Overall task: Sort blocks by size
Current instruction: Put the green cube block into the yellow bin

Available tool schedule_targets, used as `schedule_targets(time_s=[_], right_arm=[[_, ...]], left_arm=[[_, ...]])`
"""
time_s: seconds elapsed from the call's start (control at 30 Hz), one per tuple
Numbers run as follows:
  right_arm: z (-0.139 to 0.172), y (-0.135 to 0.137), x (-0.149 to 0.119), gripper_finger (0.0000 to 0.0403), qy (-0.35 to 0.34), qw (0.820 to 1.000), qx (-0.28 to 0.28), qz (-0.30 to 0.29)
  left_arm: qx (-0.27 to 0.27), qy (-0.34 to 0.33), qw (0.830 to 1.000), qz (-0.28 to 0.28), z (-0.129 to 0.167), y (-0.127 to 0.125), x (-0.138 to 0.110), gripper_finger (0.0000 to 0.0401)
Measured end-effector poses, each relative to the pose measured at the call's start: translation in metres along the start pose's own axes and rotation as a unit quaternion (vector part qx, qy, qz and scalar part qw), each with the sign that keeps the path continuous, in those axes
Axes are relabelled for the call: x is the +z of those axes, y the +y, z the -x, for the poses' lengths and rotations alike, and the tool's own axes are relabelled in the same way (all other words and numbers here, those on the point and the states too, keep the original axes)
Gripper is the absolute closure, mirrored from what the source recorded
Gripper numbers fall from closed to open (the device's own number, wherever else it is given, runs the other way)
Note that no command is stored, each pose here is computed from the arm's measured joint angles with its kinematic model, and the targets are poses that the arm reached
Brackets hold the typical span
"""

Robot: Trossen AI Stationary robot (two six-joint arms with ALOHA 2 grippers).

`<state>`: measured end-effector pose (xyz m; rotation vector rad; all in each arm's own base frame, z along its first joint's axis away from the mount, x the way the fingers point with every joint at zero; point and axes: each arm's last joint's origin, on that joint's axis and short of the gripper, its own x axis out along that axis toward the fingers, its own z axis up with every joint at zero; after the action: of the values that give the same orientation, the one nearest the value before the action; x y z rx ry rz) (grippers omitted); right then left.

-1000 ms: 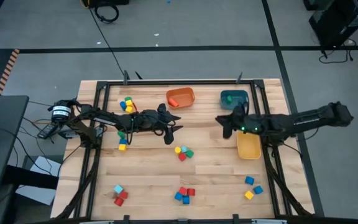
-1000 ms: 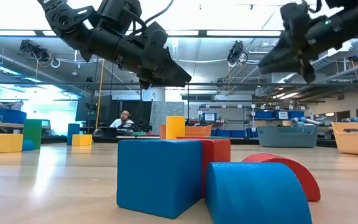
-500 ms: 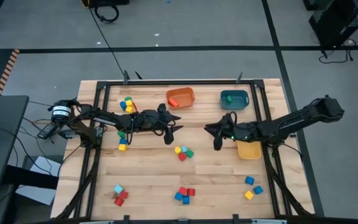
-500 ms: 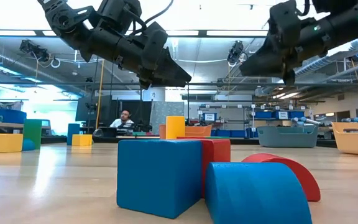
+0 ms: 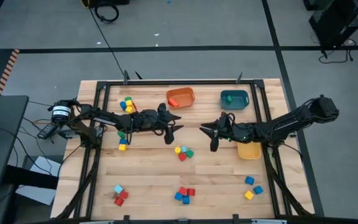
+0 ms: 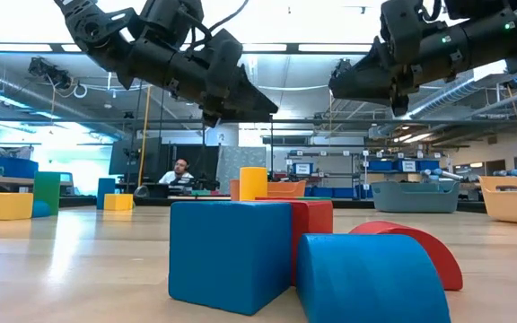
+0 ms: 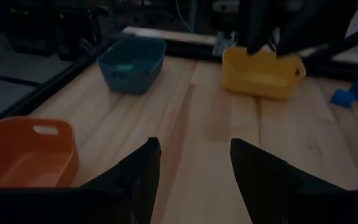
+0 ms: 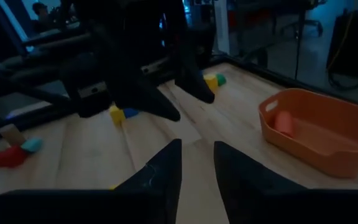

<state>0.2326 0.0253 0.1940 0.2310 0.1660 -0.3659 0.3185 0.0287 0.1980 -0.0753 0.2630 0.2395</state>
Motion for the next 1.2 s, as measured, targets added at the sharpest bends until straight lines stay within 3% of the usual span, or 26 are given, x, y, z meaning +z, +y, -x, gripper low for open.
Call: schedule_targets(time_s=[0.27,0.37,0.57,0.7,0.9,1.2], right_arm=[[0.001,0.004,0.0,0.026,0.011,0.999,0.007,0.03],[0.0,0.011,0.005,0.0243,0.023,0.998,0.015,0.053],[-0.002,0.026,0.021,0.0202,0.087,0.993,0.009,0.08],[-0.002,0.036,0.032,0.017,0.13,0.987,0.004,0.092],[-0.018,0.065,0.041,0.0145,0.193,0.972,0.018,0.135],[-0.064,0.091,0.005,0.0148,0.341,0.921,-0.003,0.19]], left_arm=[[-0.053,0.052,0.996,-0.059,0.019,-0.003,0.006,0.0199],[-0.052,0.074,0.994,-0.063,0.039,-0.002,0.016,0.0199],[-0.07,0.057,0.994,-0.066,0.094,-0.004,0.039,0.0199],[-0.099,0.018,0.994,-0.045,0.13,-0.008,0.029,0.0199],[-0.152,-0.042,0.987,-0.022,0.163,-0.013,-0.01,0.0199],[-0.145,-0.023,0.989,-0.015,0.172,-0.01,-0.034,0.0199]])
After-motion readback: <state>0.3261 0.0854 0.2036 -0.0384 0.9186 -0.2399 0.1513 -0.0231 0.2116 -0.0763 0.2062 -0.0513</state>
